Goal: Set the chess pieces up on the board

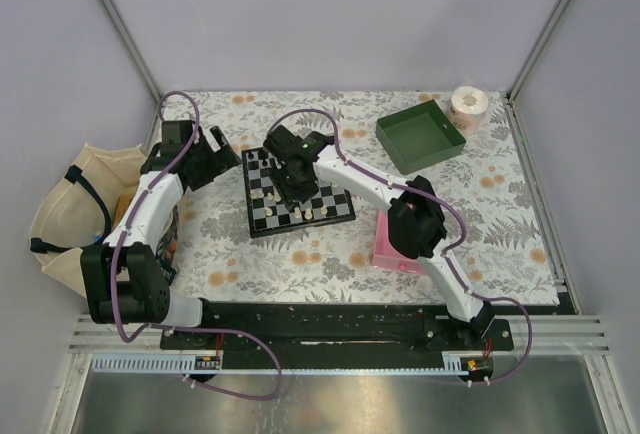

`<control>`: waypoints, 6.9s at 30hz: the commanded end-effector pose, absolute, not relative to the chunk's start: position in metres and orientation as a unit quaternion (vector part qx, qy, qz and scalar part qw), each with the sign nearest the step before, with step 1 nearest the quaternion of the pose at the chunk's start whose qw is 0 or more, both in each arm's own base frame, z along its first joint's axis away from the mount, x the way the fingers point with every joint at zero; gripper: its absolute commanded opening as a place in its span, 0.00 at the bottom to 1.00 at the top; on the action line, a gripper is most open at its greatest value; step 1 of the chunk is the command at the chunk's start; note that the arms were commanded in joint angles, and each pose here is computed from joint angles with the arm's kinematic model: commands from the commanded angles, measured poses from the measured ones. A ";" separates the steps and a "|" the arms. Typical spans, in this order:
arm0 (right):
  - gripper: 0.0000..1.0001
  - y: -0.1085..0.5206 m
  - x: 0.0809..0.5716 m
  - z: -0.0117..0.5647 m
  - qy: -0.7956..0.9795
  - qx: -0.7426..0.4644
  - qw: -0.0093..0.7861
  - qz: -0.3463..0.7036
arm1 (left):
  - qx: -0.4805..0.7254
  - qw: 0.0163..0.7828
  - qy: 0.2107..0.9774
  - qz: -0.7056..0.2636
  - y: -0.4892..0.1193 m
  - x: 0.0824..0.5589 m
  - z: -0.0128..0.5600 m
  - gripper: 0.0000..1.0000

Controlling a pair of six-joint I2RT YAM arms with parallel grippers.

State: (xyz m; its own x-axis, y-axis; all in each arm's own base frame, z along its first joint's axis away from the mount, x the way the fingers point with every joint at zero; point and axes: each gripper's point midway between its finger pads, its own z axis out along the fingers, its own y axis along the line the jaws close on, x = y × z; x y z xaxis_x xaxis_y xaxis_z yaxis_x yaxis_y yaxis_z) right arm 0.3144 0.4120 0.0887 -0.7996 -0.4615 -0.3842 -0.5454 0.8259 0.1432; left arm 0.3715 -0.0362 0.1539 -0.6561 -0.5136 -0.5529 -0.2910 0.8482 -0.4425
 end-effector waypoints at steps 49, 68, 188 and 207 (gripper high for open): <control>0.22 0.423 0.311 0.087 0.936 -0.283 0.161 0.131 | -0.221 0.372 0.884 -0.174 -0.035 0.377 0.167 0.99; 0.19 0.414 0.305 0.085 0.938 -0.289 0.164 0.099 | -0.220 0.368 0.885 -0.183 -0.039 0.378 0.165 0.99; 0.52 0.343 0.326 0.067 0.986 -0.018 0.146 0.084 | -0.210 0.363 0.882 -0.216 -0.050 0.379 0.168 0.99; 0.24 0.334 0.330 0.060 0.986 -0.023 0.152 0.065 | -0.210 0.362 0.883 -0.214 -0.050 0.379 0.167 0.99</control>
State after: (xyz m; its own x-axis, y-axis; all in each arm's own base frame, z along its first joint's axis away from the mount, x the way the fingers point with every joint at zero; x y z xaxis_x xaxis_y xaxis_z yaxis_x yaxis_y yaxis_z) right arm 0.3223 0.3344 0.0510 -0.9636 -0.0288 -0.2657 -0.0627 0.9908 0.1200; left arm 0.3726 -0.0489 0.1579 -0.6728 -0.5202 -0.5260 -0.2437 0.8272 -0.5063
